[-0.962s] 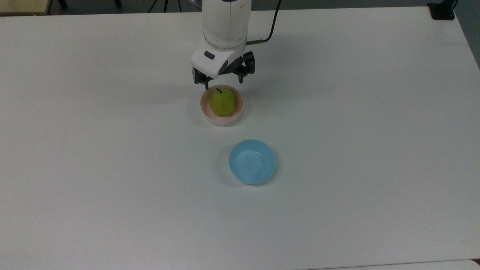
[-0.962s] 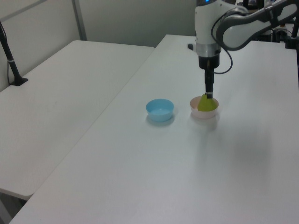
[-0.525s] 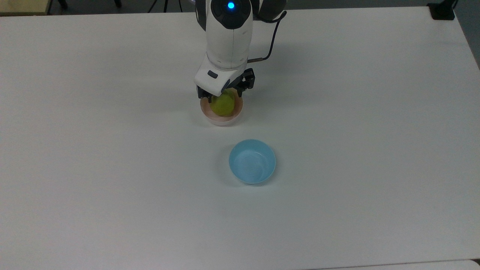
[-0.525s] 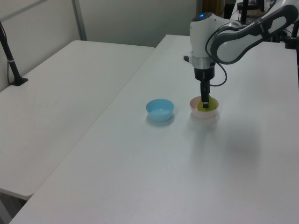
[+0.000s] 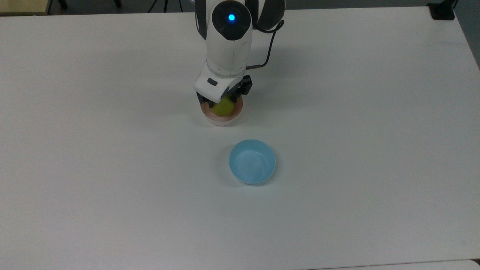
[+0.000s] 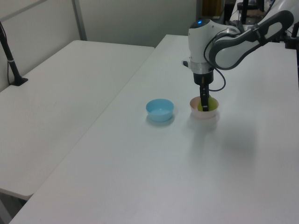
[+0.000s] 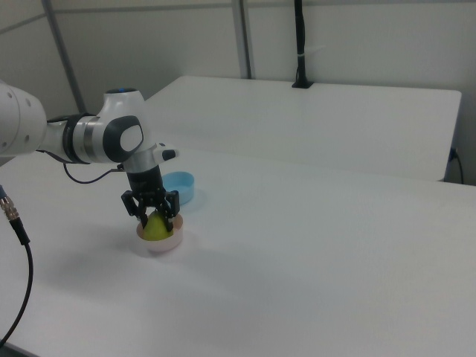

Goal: Pick up a pear from the bowl
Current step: 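Close the gripper around the green pear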

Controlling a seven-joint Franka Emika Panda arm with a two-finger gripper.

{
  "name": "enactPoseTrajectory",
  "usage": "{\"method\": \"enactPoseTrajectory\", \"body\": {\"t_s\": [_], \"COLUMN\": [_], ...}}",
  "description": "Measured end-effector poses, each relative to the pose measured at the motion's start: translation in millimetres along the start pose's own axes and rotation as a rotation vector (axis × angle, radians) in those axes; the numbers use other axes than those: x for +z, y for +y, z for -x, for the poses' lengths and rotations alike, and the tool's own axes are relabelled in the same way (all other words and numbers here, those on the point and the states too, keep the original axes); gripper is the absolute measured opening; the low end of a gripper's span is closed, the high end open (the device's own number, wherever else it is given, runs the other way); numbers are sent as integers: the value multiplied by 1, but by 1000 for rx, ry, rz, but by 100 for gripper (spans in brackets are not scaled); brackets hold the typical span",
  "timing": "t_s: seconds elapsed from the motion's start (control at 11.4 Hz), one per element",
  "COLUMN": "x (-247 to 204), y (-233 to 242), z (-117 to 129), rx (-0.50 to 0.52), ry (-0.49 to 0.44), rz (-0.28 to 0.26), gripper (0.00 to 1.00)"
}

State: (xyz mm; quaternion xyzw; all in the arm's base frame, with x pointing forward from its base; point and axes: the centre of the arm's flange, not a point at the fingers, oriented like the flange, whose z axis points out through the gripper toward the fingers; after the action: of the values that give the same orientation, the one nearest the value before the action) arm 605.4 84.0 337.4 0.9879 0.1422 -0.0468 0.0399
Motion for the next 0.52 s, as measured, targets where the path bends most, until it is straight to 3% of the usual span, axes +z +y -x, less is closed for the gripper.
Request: {"method": "enactPoseTrajectory", "body": {"t_s": [0.17,0.52], "x": [-1,-7], "y": [0,-1], "z": [0,-1], "rx": [0,31], "ry": [2,13], "rz": [0,2], "gripper": [63,63]}}
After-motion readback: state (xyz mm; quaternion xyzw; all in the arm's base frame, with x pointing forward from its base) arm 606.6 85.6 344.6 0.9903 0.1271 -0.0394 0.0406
